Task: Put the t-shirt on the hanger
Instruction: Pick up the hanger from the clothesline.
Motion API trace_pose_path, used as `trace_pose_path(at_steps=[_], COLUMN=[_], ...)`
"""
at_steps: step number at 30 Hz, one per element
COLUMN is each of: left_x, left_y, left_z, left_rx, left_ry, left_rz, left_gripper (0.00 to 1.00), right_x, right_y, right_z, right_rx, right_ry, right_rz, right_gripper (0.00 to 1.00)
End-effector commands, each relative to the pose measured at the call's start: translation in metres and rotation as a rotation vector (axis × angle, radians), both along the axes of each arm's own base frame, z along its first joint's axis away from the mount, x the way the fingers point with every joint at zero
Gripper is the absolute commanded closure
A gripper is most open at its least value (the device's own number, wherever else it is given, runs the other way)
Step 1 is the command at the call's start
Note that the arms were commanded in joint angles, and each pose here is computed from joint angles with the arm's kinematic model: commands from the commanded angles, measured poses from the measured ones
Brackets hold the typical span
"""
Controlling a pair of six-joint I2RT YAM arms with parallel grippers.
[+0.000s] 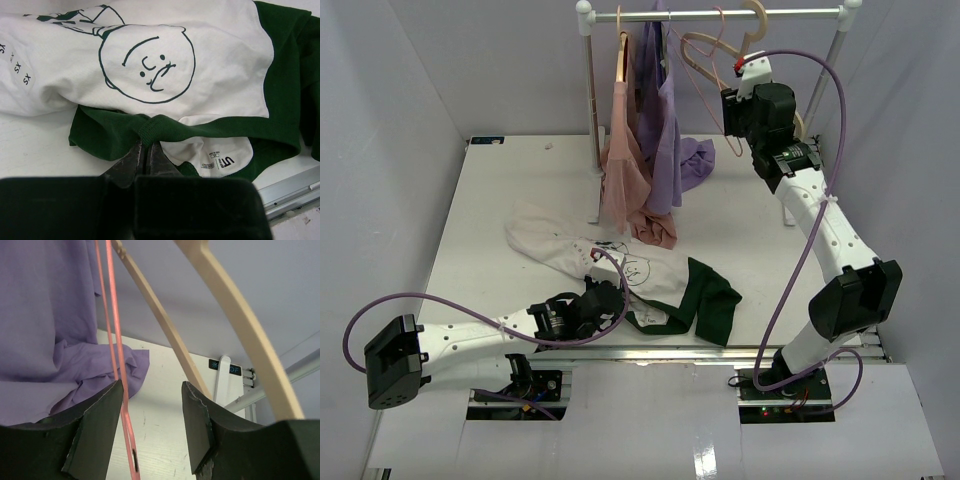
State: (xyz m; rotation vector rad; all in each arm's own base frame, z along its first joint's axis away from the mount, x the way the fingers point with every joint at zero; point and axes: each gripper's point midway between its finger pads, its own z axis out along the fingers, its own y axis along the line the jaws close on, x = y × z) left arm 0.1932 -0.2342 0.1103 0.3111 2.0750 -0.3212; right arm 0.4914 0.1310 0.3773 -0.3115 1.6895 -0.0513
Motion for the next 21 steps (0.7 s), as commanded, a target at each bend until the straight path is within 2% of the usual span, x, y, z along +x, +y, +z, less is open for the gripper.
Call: trace_pose_path(at_steps=[1, 13, 21], left_x=[0.003, 0.003, 0.003], left_y=[-0.006, -0.006, -0.007], left_z=[0.013, 0.013, 0.011], left_rx=[-0.032, -0.029, -0.023], left_ry=[-0.02, -0.02, -0.018], left_rz=[-0.001, -0.001, -0.001], left_gripper=[1.0, 1.0, 1.0], right_x=[0.003, 0.011, 0.01], right_y=[0.011, 0.022, 0.022], right_z=[0.014, -0.01, -0.012], right_rx=[0.043, 0.072, 0.072], right_ry=[-0.028, 0.023, 0.031], right_rz=[0.047, 0.074, 0.077], right_gripper=[0.43, 0.45, 0.58])
